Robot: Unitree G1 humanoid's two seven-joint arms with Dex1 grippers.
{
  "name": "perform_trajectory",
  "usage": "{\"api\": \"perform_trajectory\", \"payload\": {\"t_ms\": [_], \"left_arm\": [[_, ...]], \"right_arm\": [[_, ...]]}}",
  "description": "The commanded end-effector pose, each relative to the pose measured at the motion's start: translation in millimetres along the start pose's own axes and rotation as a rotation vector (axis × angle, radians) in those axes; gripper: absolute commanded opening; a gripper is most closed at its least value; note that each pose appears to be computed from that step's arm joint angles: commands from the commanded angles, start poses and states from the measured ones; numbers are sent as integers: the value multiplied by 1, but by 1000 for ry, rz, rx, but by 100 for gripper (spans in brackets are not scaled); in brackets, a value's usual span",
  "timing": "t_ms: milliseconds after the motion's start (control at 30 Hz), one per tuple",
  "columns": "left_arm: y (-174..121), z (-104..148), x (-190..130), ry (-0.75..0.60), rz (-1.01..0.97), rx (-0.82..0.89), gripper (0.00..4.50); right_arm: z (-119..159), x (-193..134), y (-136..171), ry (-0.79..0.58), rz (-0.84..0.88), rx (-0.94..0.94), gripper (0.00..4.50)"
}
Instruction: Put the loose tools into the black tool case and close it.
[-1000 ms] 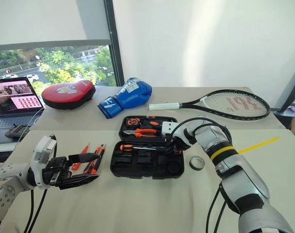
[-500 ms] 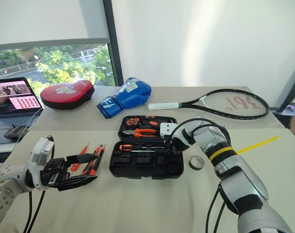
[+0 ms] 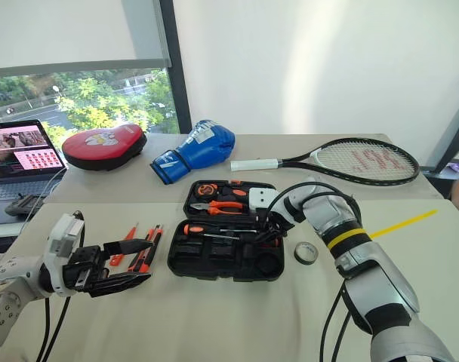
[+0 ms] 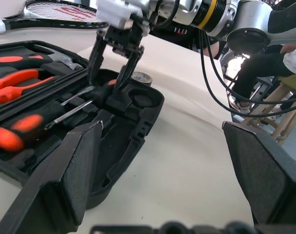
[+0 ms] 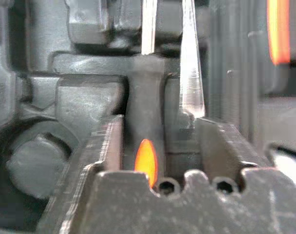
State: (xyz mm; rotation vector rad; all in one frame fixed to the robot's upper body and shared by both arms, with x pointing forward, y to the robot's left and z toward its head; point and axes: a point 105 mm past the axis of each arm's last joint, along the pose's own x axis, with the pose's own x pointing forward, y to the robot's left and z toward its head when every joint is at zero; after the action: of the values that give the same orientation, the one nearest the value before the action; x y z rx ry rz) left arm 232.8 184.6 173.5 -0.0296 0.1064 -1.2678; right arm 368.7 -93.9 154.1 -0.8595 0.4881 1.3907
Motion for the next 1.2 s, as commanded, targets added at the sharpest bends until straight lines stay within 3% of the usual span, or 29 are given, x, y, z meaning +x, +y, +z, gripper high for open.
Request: {"api": "perform_trajectory", "payload": {"t_ms": [33,167,333,533,667,733,833,1033,1100,1200], "left_arm": [[-1,7,0,-11,2,44,423],[1,6,1,-26,12,36,423],[6,6,5,-51,33,30,423],[11,8,8,-67,44,23,423],[12,8,9,-59,31,21,423],[13,8,9,-57,28,23,423],[14,10,10,-55,30,27,423],[13,9,7,-44,46,27,423],[15,8,5,-50,83,14,423],[28,6,-2,-48,230,2,423]], "right_arm": [[28,-29,3,-170,-29,11,282],[45,-54,8,-350,-178,84,175],[38,-41,30,-481,-512,275,4],[25,-11,43,-517,-824,470,1],[15,11,37,-482,-874,521,1],[8,24,36,-426,-861,515,1],[-8,61,53,-258,-698,508,1],[-44,91,78,-21,-474,476,1],[-40,83,71,-59,-509,455,1],[14,41,60,-390,-590,312,1]]}}
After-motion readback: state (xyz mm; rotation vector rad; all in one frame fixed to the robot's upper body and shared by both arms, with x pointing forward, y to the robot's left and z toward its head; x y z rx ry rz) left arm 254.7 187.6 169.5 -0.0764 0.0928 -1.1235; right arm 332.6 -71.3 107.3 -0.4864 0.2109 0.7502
